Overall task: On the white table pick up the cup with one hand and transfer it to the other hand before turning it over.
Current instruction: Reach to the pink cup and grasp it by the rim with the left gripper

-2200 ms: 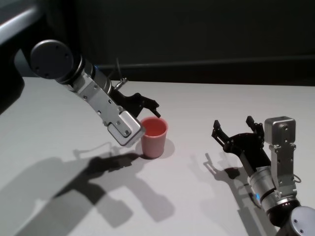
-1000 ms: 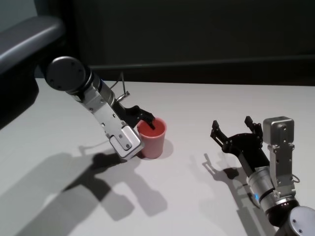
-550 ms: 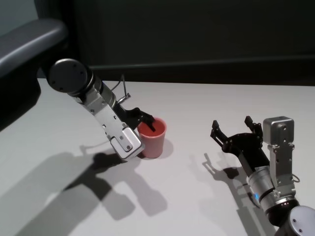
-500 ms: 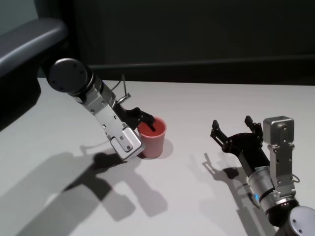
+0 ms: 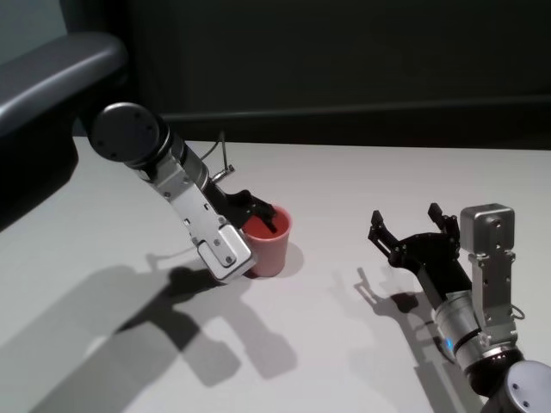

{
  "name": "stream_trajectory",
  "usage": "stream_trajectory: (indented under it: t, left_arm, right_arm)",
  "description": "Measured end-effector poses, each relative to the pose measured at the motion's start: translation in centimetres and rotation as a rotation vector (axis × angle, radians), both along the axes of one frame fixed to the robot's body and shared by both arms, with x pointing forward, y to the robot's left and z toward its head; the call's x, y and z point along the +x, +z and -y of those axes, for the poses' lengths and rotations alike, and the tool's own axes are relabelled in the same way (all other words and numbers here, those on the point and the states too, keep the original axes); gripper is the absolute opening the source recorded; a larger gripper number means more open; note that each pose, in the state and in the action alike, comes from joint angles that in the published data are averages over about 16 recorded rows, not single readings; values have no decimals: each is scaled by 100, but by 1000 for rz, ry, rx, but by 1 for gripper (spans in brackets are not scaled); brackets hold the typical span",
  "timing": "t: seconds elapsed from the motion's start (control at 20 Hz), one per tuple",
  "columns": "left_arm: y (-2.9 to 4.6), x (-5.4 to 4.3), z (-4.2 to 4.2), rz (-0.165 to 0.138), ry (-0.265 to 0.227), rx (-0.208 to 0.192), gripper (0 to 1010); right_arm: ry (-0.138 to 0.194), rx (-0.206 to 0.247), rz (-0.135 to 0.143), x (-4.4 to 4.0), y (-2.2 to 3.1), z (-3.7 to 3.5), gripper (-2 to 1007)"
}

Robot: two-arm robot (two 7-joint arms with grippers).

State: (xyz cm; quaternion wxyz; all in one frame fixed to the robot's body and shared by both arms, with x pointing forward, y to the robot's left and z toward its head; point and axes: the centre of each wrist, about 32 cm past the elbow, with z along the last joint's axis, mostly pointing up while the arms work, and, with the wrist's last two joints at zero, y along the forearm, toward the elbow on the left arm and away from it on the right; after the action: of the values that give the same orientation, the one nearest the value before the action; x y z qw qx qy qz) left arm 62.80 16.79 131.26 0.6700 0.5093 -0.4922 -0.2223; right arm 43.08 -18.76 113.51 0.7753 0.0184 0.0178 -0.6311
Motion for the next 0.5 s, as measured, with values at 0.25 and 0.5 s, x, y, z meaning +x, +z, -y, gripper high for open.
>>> stream_trajectory:
  t: [0.25, 0.5]
  left_arm:
    - [3, 16, 23, 3, -5, 0, 865]
    - [4, 31, 42, 4, -8, 3, 725]
  right_arm:
    - [0, 0, 0, 0, 0, 0, 1000]
    - [0, 0, 0, 0, 0, 0, 1000]
